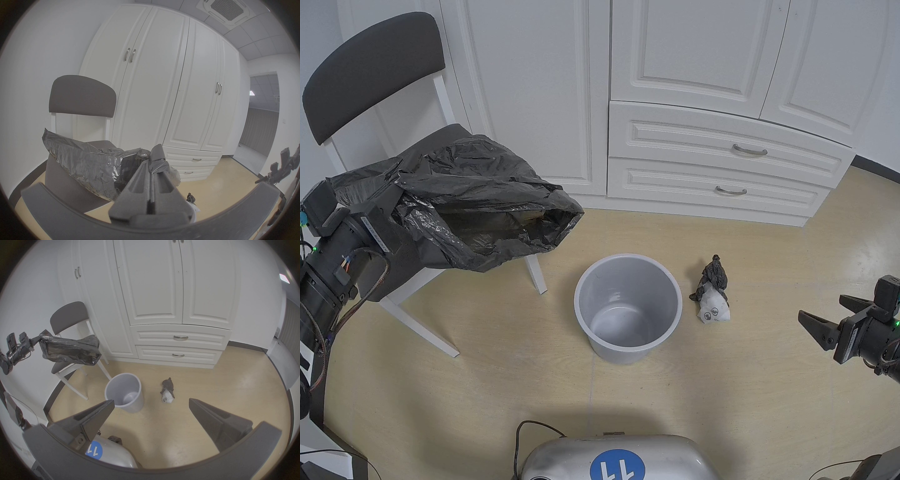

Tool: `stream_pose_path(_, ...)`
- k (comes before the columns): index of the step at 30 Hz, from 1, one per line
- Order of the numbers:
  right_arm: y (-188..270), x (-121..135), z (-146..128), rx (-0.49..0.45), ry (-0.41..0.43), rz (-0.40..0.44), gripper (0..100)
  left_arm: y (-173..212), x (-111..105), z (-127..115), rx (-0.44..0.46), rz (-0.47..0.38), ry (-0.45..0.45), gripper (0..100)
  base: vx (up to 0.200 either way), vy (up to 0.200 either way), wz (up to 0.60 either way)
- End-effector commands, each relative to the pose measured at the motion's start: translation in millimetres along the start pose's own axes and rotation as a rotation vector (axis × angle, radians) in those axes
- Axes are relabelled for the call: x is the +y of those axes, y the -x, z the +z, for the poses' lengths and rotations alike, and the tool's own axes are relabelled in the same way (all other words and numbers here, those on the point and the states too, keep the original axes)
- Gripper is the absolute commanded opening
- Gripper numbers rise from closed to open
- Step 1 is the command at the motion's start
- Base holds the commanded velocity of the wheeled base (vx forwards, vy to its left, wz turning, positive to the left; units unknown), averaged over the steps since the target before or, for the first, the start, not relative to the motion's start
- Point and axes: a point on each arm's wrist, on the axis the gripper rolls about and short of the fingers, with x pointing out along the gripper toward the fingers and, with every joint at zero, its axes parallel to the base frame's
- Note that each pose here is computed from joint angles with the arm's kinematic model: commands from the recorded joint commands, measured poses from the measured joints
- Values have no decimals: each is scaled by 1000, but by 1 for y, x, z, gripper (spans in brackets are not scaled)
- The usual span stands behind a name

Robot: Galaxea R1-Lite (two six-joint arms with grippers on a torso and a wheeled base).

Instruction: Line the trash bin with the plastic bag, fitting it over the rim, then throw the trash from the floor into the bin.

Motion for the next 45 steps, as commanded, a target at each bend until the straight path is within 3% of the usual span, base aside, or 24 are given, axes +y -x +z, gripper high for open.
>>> stream_pose_path(1, -2, 5, -3, 14, 12, 28, 100, 1, -1, 3, -11, -5, 12, 0, 0, 0, 0)
stream_pose_path(11, -7, 21, 1, -17, 32, 104, 100, -1, -34, -3, 52, -89, 52, 0, 0, 0, 0)
stream_pose_path(16, -12, 29, 30, -169, -2, 164, 100, -30, -46, 10, 52, -106, 38, 0, 0, 0, 0)
stream_pose_path(20, -16, 31, 35, -200, -7, 172, 100, -41, -53, 23, 45, -128, 13, 0, 0, 0, 0)
stream_pose_path(26, -17, 40, 18, -144, 17, 204, 100, -48, -69, 38, 5, -174, 52, 0, 0, 0, 0)
stream_pose_path(29, -9, 66, 19, -186, 10, 274, 100, -45, -80, 33, 31, -203, 111, 0, 0, 0, 0)
stream_pose_path(35, -25, 108, 13, -211, -80, 266, 100, -41, -98, 37, 11, -165, 149, 0, 0, 0, 0)
stream_pose_path(45, -44, 121, 0, -176, -122, 263, 100, -17, -108, 46, 4, -232, 181, 0, 0, 0, 0)
